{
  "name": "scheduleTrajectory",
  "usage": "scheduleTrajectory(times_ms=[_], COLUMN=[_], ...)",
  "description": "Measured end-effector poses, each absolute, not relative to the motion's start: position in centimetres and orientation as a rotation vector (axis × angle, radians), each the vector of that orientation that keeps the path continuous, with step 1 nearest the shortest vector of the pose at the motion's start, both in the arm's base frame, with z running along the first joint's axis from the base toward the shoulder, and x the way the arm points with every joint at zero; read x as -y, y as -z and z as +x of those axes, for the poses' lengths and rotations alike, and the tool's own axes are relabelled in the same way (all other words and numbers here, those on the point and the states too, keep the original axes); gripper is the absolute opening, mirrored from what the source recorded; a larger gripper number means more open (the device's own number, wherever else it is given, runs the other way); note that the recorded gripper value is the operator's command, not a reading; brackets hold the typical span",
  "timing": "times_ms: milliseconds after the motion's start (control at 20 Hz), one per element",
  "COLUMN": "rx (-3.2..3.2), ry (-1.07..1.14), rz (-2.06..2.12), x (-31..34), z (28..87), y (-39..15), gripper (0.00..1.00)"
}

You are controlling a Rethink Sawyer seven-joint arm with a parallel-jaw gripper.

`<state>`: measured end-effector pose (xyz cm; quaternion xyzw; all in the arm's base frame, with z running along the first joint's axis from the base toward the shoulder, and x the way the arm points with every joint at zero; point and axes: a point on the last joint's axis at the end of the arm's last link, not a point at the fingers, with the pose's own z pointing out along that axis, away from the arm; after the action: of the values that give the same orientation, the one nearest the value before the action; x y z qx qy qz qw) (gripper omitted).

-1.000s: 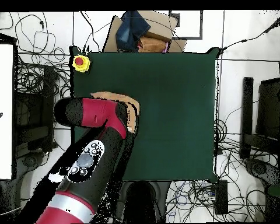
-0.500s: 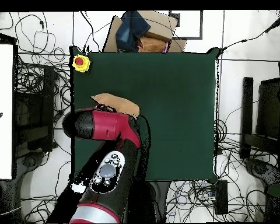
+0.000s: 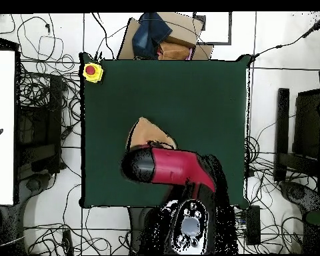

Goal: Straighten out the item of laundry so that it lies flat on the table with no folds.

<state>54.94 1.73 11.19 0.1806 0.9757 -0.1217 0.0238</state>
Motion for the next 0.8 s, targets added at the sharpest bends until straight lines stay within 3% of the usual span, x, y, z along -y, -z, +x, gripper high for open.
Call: scheduleTrajectory(times_ms=[450, 800], rx=[-3.082, -3.093], ry=[0.450, 0.465], rz=[0.169, 0.044], x=[10.6, 10.0], z=[50.8, 50.3], y=[-15.3, -15.5], gripper=[0.00, 0.00])
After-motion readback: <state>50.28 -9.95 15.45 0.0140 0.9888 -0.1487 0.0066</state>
